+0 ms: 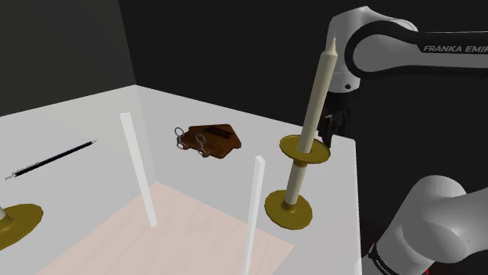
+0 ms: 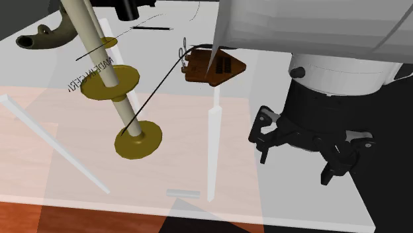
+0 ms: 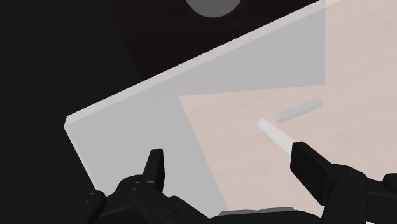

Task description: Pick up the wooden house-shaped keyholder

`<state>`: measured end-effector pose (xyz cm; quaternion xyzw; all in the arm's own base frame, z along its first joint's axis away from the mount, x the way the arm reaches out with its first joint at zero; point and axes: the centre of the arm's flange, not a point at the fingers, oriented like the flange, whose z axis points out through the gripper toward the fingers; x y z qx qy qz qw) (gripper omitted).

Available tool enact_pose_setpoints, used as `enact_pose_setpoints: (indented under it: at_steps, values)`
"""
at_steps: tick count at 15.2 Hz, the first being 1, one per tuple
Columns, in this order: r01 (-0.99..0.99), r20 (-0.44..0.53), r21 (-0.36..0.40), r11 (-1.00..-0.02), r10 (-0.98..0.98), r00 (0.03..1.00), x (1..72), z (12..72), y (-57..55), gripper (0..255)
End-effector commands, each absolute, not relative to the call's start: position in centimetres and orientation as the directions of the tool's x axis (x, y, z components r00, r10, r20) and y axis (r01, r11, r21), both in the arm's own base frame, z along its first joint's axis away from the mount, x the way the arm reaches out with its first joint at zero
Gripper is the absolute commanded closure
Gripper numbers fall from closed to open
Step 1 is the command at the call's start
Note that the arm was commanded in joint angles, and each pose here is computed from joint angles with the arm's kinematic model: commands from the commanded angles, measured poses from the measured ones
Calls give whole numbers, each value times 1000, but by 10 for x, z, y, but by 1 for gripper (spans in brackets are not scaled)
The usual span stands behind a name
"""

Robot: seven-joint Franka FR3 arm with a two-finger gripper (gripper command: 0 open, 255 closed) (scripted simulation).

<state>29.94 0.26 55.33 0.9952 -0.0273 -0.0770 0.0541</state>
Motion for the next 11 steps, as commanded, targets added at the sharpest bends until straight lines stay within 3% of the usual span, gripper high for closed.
enact_pose_setpoints:
  at_steps: [1, 11]
  values:
    - [-46, -150, 112, -993, -63, 987, 299, 553, 3, 0]
    - [2, -97, 81, -997, -6, 995, 374, 568, 100, 0]
